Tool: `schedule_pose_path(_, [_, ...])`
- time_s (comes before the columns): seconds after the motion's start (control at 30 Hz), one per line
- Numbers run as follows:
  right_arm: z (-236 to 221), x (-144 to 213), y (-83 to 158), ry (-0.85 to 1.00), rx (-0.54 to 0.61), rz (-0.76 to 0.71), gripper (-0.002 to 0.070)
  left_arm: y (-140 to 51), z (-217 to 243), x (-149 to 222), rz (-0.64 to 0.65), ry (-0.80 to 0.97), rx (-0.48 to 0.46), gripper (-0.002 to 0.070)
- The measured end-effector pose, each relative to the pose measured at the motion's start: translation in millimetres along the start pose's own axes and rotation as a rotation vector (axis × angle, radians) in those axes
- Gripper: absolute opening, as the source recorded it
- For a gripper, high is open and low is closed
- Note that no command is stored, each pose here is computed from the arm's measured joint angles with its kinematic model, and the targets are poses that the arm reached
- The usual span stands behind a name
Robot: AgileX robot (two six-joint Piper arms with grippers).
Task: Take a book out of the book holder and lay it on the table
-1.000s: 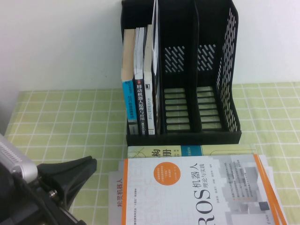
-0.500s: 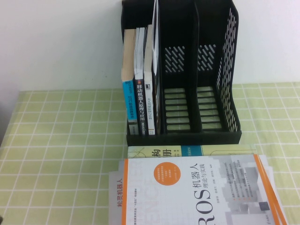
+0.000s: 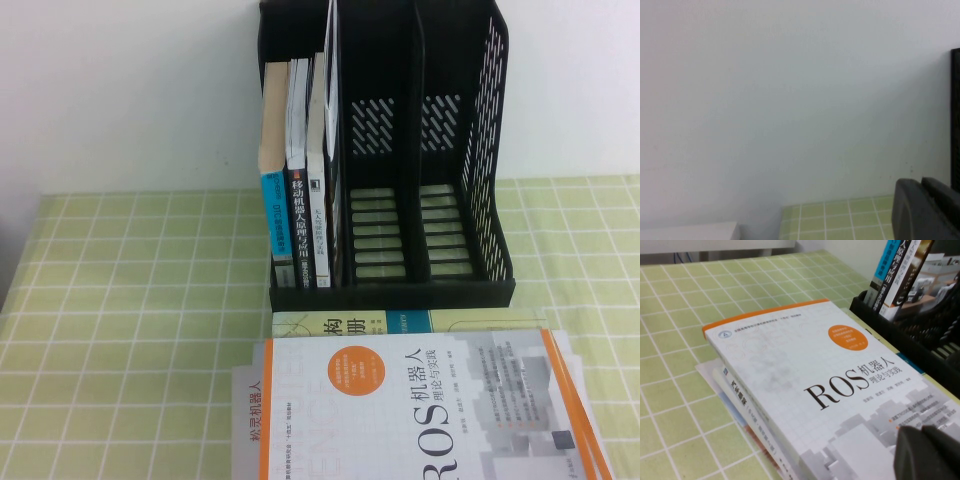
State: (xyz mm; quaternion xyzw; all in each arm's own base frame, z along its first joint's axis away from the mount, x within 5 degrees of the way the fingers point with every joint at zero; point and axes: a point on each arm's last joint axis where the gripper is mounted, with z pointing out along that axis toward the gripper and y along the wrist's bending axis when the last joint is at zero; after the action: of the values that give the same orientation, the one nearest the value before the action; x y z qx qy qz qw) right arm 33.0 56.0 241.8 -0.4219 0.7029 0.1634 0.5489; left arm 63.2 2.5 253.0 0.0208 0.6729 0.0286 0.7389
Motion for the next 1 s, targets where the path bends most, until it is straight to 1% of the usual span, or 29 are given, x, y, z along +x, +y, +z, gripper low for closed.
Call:
schedule_pose_path(0.07, [0.0, -0.1, 0.0, -0.001, 0.000, 0.001, -0.0001, -2.3, 0.2, -1.4, 0.010, -0.015, 0.024, -0.0001])
schedule_pose_path(0.17, [0.0, -0.2, 0.1, -0.002, -0.001, 0.003, -0.0002, -6.9, 0.0, -0.4, -0.012, -0.004, 0.075, -0.0001])
schedule_pose_path(0.27, [0.0, -0.2, 0.1, -0.002, -0.001, 0.003, -0.0002, -10.2, -0.5, 6.1, -0.043, 0.069, 0.110, -0.0001])
schedule_pose_path(0.33, [0.0, -0.2, 0.1, -0.002, -0.001, 0.003, -0.0001, -11.0, -1.2, 12.3, -0.050, 0.137, 0.117, -0.0001])
schedule_pose_path(0.4, [0.0, -0.2, 0.1, -0.002, -0.001, 0.003, -0.0002, -11.0, -1.9, 20.3, -0.078, 0.200, 0.111, -0.0001])
schedule_pose_path(0.5, [0.0, -0.2, 0.1, -0.002, -0.001, 0.003, -0.0002, -10.6, -1.7, 35.6, -0.102, 0.230, 0.092, -0.0001])
schedule_pose_path(0.63, [0.0, -0.2, 0.1, -0.002, -0.001, 0.003, -0.0002, -10.7, -3.9, 54.3, -0.109, 0.170, 0.077, -0.0001])
schedule_pose_path(0.7, [0.0, -0.2, 0.1, -0.002, -0.001, 0.003, -0.0002, -10.4, -5.5, 54.3, -0.112, 0.141, 0.073, -0.0001])
schedule_pose_path(0.8, [0.0, -0.2, 0.1, -0.002, -0.001, 0.003, -0.0002, -9.9, -8.1, 55.8, -0.112, 0.144, 0.065, -0.0001])
schedule_pose_path(1.0, [0.0, -0.2, 0.1, -0.002, -0.001, 0.003, -0.0002, -10.4, -12.1, 64.7, -0.111, 0.236, 0.063, -0.0001])
